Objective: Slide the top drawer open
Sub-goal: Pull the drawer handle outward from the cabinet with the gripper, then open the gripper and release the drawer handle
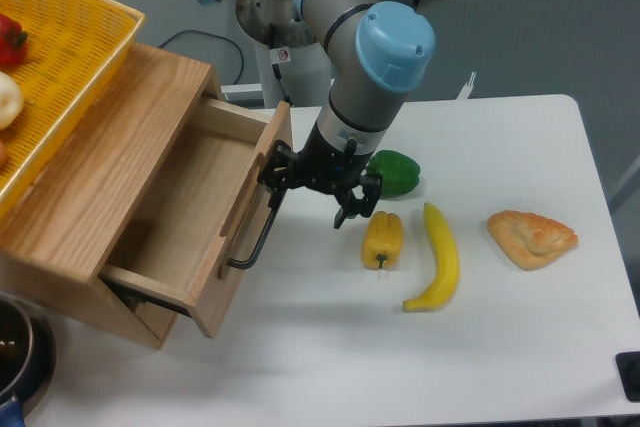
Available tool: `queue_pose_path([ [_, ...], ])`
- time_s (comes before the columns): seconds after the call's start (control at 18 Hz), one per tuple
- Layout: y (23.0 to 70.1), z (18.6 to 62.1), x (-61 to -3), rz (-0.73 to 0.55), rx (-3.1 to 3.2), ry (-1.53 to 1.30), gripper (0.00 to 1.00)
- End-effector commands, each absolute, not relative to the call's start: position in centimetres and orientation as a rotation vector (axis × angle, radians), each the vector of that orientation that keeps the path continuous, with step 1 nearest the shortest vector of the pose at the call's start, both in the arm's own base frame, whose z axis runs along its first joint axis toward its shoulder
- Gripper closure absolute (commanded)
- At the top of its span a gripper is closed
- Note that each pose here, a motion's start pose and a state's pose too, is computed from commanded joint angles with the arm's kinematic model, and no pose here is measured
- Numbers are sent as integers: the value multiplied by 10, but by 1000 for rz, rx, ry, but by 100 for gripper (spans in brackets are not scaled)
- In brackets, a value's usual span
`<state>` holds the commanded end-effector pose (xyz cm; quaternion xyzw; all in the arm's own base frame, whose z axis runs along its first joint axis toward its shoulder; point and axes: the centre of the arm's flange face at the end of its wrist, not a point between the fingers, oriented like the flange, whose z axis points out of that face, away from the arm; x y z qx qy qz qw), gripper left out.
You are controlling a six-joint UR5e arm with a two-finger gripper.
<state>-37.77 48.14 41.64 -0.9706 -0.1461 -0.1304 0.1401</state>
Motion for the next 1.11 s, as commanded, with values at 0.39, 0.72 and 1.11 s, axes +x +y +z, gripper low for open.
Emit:
queue_pose_path([
  [0.39,476,416,-385,-371,-2800,-430,0],
  [0.72,473,416,-388,-369,-2799,-430,0],
  [1.11,471,419,-391,-365,-2792,-434,0],
])
